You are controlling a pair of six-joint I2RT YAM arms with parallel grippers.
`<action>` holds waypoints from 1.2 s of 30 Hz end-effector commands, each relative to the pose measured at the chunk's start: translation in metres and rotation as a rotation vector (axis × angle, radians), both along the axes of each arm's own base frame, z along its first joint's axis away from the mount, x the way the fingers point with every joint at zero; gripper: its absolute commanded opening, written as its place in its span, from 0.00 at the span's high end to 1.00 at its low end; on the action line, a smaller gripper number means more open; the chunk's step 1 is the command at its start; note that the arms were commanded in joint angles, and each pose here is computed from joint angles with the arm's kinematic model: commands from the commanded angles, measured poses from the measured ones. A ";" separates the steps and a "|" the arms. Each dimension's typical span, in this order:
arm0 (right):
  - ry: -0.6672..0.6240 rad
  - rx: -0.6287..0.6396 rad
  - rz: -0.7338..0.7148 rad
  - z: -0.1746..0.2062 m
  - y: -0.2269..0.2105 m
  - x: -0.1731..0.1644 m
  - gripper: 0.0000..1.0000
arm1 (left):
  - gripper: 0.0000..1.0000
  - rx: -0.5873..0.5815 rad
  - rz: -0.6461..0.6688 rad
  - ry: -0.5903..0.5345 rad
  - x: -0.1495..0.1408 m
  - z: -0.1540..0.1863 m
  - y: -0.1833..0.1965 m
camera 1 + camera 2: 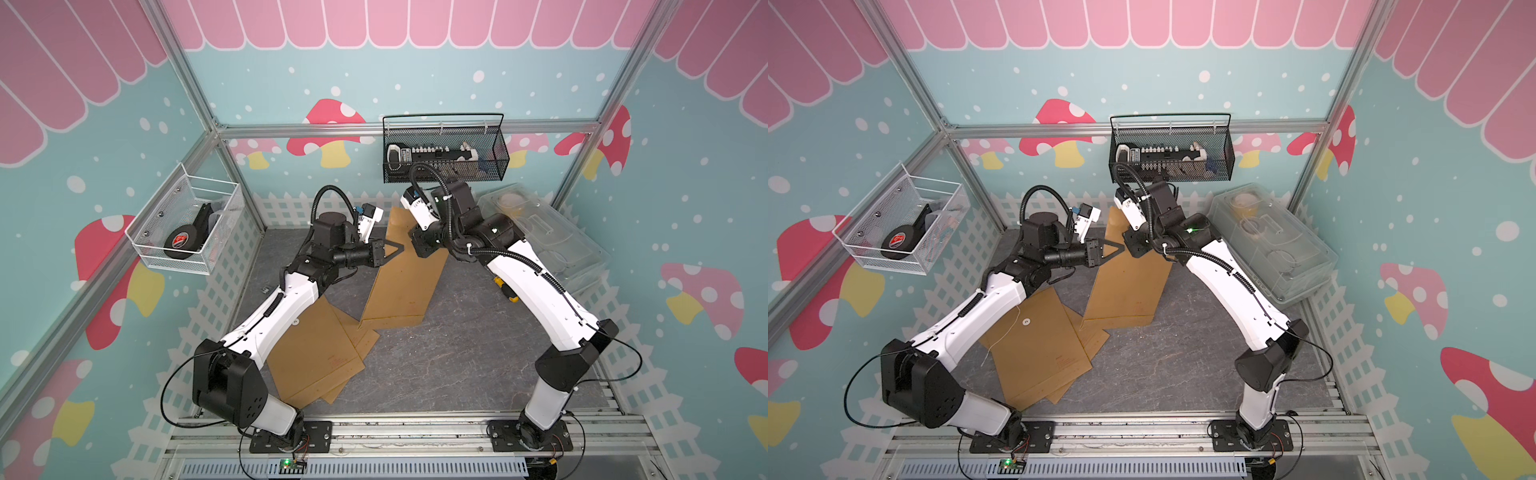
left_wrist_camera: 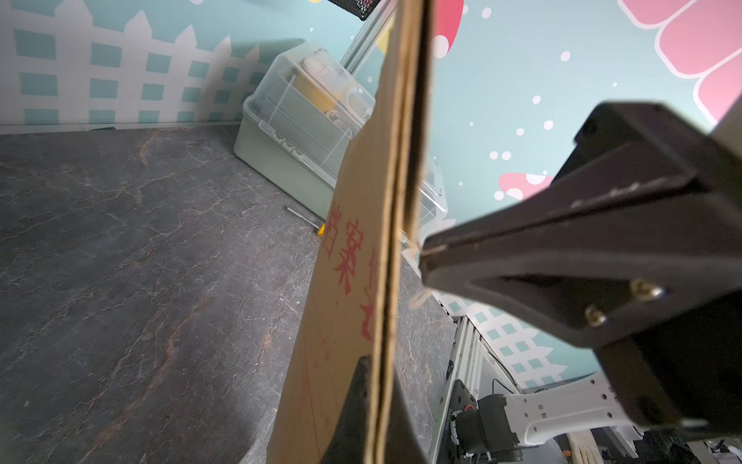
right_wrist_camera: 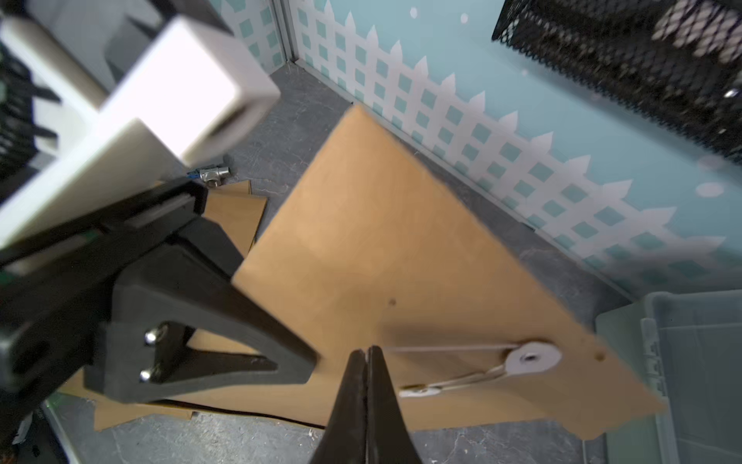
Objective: Close the mouth of the file bag
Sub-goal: Close the file bag.
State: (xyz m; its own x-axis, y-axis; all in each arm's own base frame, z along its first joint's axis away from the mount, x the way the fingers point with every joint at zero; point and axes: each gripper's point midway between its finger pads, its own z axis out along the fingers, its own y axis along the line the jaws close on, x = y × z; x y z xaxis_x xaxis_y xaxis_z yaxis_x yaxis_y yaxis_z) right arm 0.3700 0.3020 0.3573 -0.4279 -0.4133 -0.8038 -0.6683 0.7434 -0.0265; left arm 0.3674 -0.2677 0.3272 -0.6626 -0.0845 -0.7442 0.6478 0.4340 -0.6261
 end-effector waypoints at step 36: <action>-0.111 0.411 -0.042 -0.023 -0.018 0.009 0.89 | 1.00 -0.098 0.050 -0.096 -0.002 0.061 0.012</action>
